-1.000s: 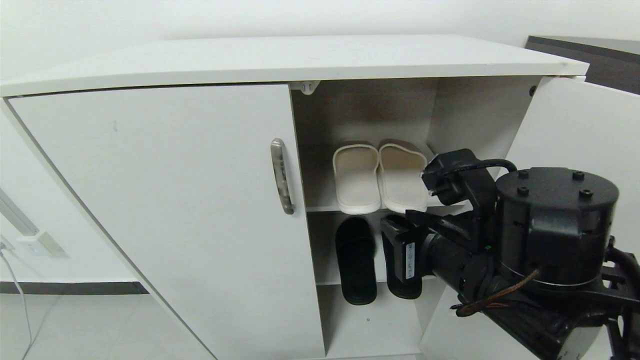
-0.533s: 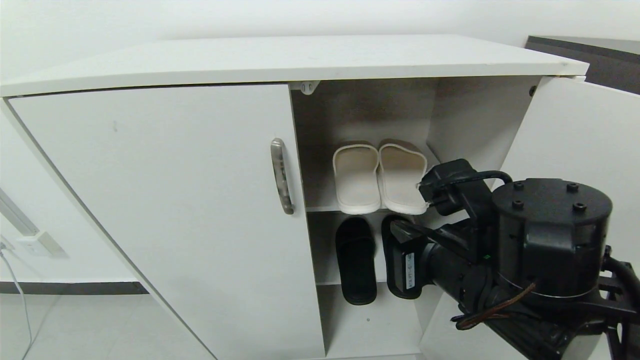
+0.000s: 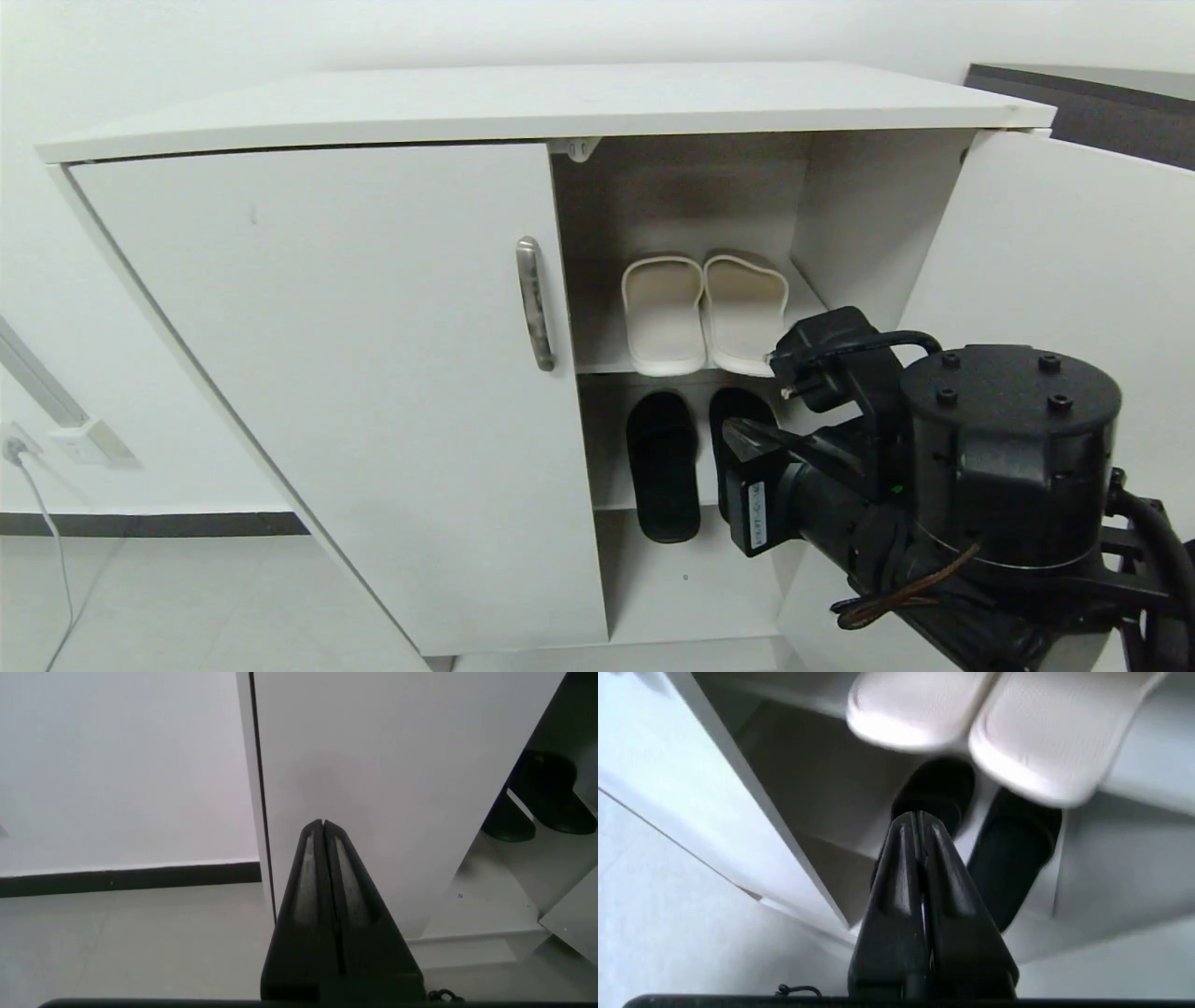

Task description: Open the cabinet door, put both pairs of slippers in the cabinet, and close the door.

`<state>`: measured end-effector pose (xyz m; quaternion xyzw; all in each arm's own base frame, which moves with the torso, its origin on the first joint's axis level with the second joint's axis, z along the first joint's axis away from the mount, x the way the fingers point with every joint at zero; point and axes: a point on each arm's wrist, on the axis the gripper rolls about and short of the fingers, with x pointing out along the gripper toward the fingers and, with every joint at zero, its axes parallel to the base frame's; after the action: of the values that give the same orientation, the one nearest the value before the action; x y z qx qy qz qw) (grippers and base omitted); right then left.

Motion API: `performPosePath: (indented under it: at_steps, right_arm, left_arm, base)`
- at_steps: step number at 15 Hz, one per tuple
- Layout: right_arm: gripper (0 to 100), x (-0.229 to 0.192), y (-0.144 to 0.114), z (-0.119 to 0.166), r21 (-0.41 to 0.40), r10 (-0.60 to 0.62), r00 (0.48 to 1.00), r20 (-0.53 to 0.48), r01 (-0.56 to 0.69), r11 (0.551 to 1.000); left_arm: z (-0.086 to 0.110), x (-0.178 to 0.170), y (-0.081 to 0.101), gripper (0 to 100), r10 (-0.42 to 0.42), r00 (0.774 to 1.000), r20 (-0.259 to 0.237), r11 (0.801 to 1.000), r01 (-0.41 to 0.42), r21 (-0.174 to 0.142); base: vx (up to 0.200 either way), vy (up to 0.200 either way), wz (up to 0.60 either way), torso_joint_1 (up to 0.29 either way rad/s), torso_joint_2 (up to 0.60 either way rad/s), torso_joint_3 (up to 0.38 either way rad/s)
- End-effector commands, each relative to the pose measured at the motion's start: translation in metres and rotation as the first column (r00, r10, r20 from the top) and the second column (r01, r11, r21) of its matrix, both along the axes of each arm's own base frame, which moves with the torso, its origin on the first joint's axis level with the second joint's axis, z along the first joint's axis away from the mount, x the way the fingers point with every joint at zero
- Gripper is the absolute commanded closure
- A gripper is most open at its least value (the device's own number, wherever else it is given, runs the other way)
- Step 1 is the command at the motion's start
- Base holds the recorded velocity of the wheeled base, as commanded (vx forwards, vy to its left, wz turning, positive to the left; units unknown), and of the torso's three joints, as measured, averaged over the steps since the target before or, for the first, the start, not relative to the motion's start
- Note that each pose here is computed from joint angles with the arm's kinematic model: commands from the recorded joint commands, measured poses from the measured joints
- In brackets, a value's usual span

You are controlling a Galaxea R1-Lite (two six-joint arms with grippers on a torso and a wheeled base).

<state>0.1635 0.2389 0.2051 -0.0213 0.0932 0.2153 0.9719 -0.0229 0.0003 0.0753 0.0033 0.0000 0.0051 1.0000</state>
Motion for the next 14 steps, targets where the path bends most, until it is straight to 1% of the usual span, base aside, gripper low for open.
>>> performPosePath:
  at_steps: [1, 9, 14]
  right_arm:
    - [100, 0.002, 0.003, -0.005, -0.013, -0.002, 1.0, -0.009, 0.001, 1.0]
    - [100, 0.003, 0.005, -0.009, -0.019, 0.02, 1.0, -0.023, -0.02, 1.0]
    - [100, 0.004, 0.007, -0.02, -0.048, 0.022, 0.999, -0.044, -0.024, 0.999]
  left_arm:
    - [0.0, 0.0, 0.0, 100, 0.001, 1.0, -0.002, 1.0, -0.001, 0.0]
    - [0.0, 0.0, 0.0, 100, 0.001, 1.0, -0.002, 1.0, -0.001, 0.0]
    - [0.0, 0.0, 0.0, 100, 0.001, 1.0, -0.002, 1.0, -0.001, -0.002]
  base:
    - [-0.2, 0.0, 0.0, -0.002, 0.0, 0.007]
    - [-0.2, 0.0, 0.0, 0.001, 0.0, 0.002]
    - [-0.2, 0.0, 0.0, 0.003, 0.0, 0.0]
